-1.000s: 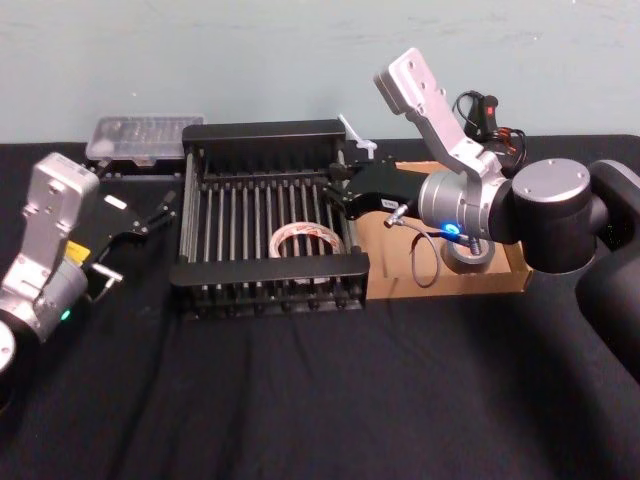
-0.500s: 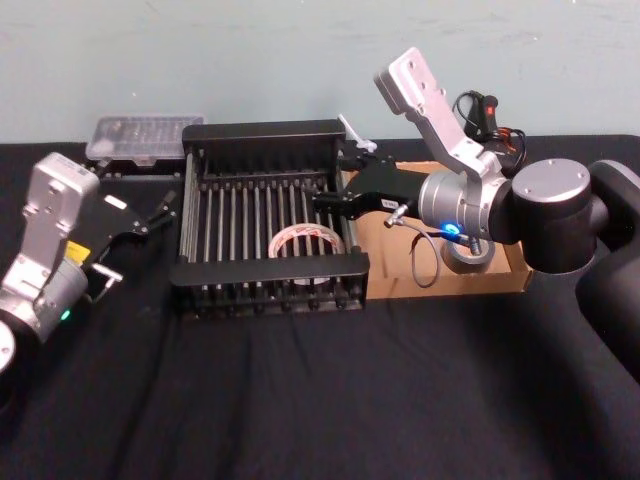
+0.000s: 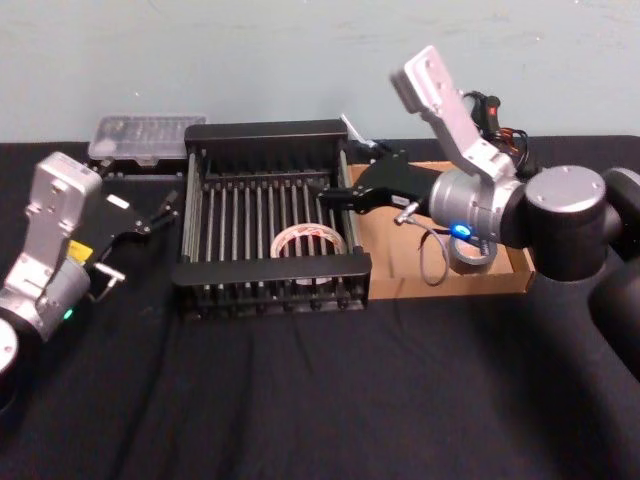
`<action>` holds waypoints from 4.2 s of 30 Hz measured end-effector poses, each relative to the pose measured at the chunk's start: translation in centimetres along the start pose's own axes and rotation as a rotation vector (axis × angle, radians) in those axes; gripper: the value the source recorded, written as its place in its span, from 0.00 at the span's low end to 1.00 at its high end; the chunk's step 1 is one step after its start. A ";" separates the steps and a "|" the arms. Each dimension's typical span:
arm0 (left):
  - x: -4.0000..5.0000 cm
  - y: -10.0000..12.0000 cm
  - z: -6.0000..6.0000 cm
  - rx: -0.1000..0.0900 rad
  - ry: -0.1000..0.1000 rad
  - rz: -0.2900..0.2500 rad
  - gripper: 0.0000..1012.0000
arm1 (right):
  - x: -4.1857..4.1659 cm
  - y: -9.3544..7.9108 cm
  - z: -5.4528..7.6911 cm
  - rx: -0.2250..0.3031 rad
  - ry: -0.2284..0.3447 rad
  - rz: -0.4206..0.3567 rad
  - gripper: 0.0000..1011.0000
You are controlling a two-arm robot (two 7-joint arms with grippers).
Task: Pick up the white tape and place it into the black box , Pick up the silver tape and place it into the brown box.
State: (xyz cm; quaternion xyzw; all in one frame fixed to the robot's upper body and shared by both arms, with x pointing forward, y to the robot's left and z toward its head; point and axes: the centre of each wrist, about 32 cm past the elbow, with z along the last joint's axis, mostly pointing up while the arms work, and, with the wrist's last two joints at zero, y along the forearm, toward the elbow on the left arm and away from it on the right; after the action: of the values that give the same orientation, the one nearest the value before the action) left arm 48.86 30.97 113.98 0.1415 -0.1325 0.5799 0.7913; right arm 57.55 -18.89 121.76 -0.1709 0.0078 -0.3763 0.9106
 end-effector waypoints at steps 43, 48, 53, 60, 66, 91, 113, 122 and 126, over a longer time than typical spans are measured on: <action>0.00 0.0 0.0 0.000 0.000 0.000 0.99 | -3.46 -8.3 -9.7 0.161 -0.049 -0.479 0.99; 0.00 0.0 0.0 0.000 0.000 0.000 0.99 | -3.47 -8.3 -9.7 0.161 -0.050 -0.482 0.99; 0.00 0.0 0.0 0.000 0.000 0.000 0.99 | -3.46 -8.3 -9.7 0.161 -0.051 -0.480 0.99; 0.00 0.0 0.0 0.000 0.000 0.000 0.99 | -3.45 -8.3 -9.7 0.161 -0.052 -0.478 0.99; 0.00 0.0 0.0 0.000 0.000 0.000 0.99 | -3.44 -8.3 -9.7 0.162 -0.051 -0.477 0.99; 0.00 0.0 0.0 0.000 0.000 0.000 0.99 | -3.43 -8.3 -9.7 0.160 -0.050 -0.474 0.99; 0.00 0.0 0.0 0.000 0.000 0.000 0.99 | -3.43 -8.3 -9.7 0.160 -0.050 -0.474 0.99; 0.00 0.0 0.0 0.000 0.000 0.000 0.99 | -3.43 -8.3 -9.7 0.160 -0.050 -0.474 0.99; 0.00 0.0 0.0 0.000 0.000 0.000 0.99 | -3.43 -8.3 -9.7 0.160 -0.050 -0.474 0.99</action>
State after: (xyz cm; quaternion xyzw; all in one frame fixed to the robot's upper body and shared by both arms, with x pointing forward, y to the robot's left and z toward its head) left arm 48.86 30.97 113.98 0.1415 -0.1325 0.5799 0.7913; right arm 48.07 -24.93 114.85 -0.1044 -0.0847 -0.5744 0.8074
